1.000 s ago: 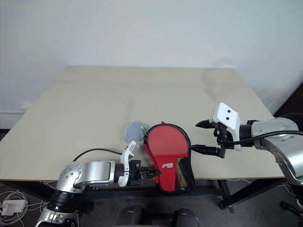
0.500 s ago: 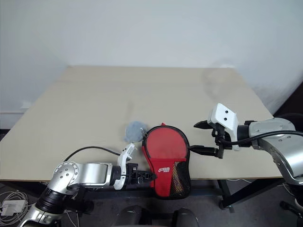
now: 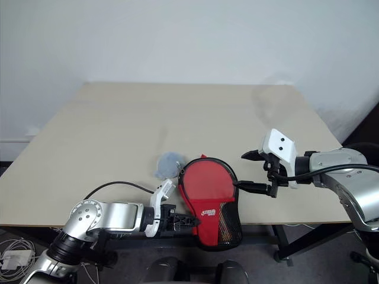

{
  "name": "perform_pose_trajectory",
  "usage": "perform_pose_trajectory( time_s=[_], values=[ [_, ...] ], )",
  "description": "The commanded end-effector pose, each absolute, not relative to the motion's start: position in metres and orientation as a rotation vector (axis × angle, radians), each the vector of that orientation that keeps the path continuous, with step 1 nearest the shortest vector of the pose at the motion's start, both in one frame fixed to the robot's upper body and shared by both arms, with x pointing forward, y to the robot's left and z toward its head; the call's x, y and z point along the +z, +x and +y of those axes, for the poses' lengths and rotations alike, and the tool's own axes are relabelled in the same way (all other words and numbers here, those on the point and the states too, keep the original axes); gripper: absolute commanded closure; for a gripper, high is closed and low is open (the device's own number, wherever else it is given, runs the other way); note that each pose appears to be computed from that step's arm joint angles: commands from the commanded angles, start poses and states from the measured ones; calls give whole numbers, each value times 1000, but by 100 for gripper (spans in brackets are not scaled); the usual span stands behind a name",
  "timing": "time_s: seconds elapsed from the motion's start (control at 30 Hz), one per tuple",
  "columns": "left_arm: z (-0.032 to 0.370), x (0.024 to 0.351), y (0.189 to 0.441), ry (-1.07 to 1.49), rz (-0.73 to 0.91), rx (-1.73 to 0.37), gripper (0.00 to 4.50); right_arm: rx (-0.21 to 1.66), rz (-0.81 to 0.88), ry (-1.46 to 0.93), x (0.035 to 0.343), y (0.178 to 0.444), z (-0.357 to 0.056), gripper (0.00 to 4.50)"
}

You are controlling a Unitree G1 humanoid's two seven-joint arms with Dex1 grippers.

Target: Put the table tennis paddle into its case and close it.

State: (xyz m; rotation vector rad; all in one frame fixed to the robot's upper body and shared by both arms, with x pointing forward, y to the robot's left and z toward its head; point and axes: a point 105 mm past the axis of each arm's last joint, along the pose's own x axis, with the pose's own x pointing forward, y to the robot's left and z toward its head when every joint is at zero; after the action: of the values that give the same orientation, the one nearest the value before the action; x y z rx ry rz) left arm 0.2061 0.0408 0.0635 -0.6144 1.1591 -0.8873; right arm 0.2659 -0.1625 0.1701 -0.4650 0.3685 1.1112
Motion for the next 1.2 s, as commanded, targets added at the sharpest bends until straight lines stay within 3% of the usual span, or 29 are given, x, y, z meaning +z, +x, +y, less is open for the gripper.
perform_pose_trajectory(
  time_s=[0.03, 0.2, 0.27, 0.4, 0.6, 0.77, 1.2],
  values=[
    [48, 77, 206, -607, 1132, -952, 235, 1115, 326, -485, 180, 266, -160, 0],
    [70, 88, 215, -559, 1106, -968, 71, 1121, 328, -482, 179, 266, -159, 0],
    [79, 107, 213, -501, 1067, -1047, 2, 1124, 330, -480, 179, 267, -159, 0],
    [90, 141, 215, -330, 928, -1142, 2, 1101, 322, -469, 179, 274, -159, 0],
    [118, 180, 271, -96, 479, -1047, 2, 1082, 305, -412, 172, 286, -146, 0],
    [135, 182, 296, 77, 201, -1013, 2, 1056, 293, -361, 164, 293, -132, 0],
    [171, 117, 296, 139, 158, -925, 0, 1025, 300, -213, 138, 302, -98, 447]
  ],
)
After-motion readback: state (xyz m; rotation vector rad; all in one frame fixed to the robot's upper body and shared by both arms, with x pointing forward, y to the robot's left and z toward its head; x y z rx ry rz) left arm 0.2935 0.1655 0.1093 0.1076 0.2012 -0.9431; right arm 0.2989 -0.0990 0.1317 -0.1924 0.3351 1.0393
